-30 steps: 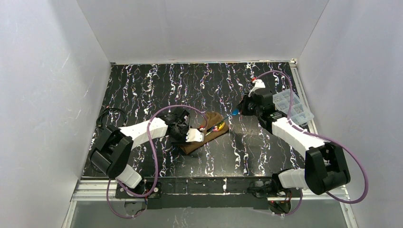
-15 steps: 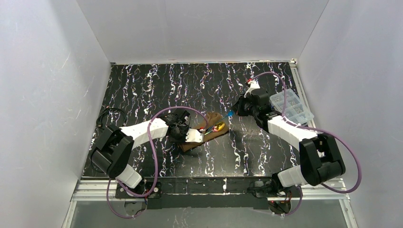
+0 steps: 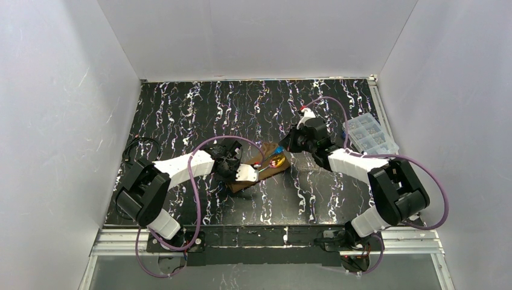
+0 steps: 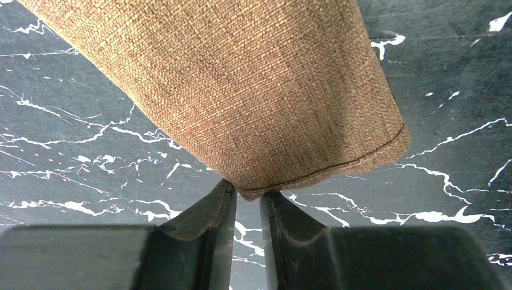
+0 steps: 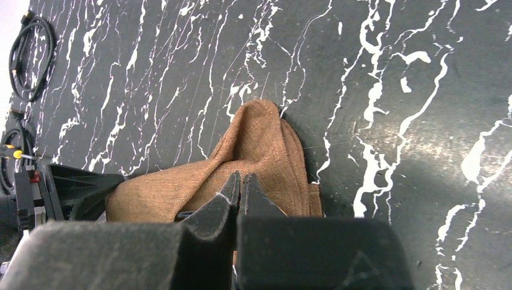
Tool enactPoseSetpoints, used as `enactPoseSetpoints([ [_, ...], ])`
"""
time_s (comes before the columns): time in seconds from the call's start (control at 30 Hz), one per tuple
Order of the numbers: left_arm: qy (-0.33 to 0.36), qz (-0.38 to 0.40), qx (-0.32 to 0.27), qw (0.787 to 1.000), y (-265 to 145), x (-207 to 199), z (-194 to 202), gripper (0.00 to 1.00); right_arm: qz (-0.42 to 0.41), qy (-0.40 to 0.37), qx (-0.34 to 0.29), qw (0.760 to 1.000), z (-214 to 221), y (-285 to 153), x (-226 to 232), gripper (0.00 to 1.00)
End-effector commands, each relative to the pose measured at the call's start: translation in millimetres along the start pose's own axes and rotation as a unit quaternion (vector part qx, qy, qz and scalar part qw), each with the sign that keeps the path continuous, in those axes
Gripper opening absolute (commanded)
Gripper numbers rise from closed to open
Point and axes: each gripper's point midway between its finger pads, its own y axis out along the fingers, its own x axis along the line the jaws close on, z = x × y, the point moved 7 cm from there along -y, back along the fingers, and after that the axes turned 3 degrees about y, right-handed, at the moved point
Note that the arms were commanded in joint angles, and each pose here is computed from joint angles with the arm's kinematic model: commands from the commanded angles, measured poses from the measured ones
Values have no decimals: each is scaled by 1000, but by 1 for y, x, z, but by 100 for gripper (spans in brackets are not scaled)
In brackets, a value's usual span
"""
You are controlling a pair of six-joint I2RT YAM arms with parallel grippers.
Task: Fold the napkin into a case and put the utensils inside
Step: Insert the fork into the folded napkin.
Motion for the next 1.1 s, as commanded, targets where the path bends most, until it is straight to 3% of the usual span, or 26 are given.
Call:
enactPoseSetpoints([
  [0.0, -1, 23, 2, 1000, 3, -6, -1, 18, -13, -11, -6, 1000, 5, 8, 8, 1],
  [0.27, 1, 23, 3, 1000, 4, -5, -1, 16, -15, -23, 20, 999, 22, 16, 15, 1],
  [0.43, 3, 21, 4, 1000, 3, -4, -1, 14, -11, -26, 36, 999, 32, 19, 16, 7],
  [0.5, 4, 21, 5, 1000, 3, -4, -1, 14, -8, -28, 39, 999, 33, 19, 15, 14],
  [0.67, 6, 19, 7, 1000, 2, -3, -1, 13, 9, -28, 39, 999, 34, 17, 12, 45],
  [0.9, 13, 15, 14, 1000, 0, -3, 1, 12, 29, -53, 29, 998, 14, 11, 18, 59],
  [1.07, 15, 9, 14, 1000, -6, -1, 1, 14, 83, -77, 35, 993, 6, 0, 11, 75],
])
